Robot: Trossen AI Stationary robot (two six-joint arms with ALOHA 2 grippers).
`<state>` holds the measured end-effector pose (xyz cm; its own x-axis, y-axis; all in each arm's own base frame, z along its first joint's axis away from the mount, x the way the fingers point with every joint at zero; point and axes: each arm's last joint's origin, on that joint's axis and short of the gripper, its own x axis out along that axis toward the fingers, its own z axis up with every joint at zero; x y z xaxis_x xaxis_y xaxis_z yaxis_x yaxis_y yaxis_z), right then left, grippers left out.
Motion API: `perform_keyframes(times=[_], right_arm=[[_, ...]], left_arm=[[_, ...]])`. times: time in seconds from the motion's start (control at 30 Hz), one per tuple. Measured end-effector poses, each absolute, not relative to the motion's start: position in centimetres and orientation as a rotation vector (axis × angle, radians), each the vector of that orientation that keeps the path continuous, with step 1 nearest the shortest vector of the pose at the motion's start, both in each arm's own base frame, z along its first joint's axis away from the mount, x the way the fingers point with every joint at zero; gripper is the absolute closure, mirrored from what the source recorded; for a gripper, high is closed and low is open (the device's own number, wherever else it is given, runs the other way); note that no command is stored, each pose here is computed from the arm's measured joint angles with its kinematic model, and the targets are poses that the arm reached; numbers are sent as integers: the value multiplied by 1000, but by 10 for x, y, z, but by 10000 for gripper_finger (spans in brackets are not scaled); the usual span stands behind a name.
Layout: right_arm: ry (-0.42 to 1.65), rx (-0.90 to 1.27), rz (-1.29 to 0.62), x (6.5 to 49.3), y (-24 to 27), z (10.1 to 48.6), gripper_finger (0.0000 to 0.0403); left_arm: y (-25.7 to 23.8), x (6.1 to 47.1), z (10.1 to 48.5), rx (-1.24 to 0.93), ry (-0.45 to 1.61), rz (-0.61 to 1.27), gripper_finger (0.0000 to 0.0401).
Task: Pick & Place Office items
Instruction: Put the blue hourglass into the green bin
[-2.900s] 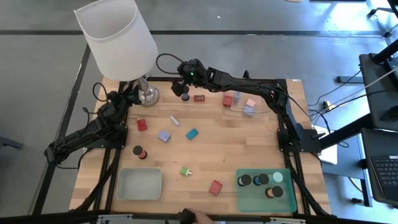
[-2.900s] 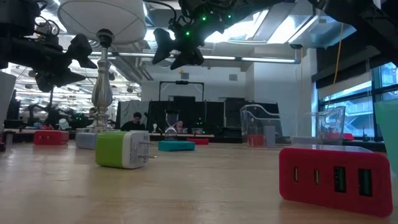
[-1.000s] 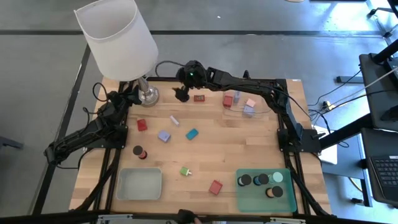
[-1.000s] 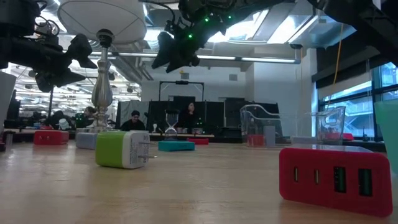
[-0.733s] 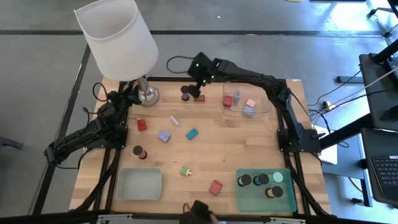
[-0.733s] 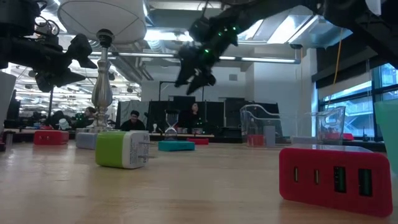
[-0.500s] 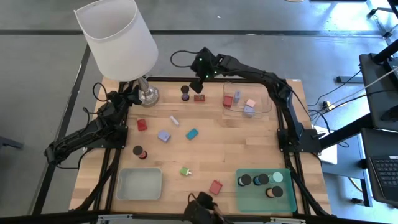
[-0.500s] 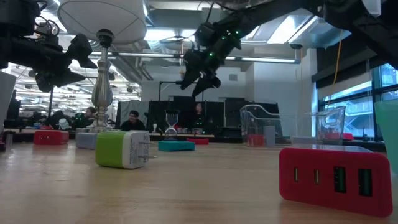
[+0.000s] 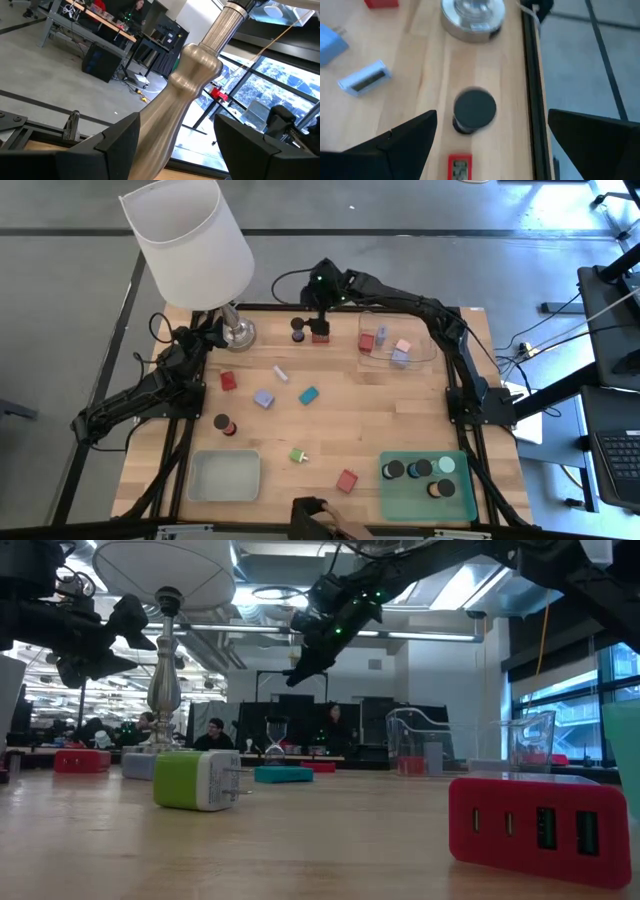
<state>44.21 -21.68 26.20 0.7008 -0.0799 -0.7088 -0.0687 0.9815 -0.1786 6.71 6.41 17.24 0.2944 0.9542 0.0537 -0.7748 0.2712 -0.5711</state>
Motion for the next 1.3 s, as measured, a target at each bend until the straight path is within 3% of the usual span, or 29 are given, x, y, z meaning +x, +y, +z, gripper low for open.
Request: perform_keyframes(times=[0.3, 0.47, 0.6, 0.83, 1.3], right_arm=[[730, 3, -93, 461, -209, 248, 18], [707, 255, -353, 468, -210, 239, 18], [673, 434, -433, 475, -215, 220, 18], [696, 429, -500, 484, -212, 195, 18], [793, 352, -519, 480, -210, 187, 29]], left_arm=[[64, 67, 172, -490, -430, 1213, 150], [64, 67, 172, -490, -430, 1214, 150], [64, 67, 172, -489, -430, 1214, 150], [64, 67, 172, -490, -430, 1214, 150], [64, 67, 172, -490, -431, 1214, 150]])
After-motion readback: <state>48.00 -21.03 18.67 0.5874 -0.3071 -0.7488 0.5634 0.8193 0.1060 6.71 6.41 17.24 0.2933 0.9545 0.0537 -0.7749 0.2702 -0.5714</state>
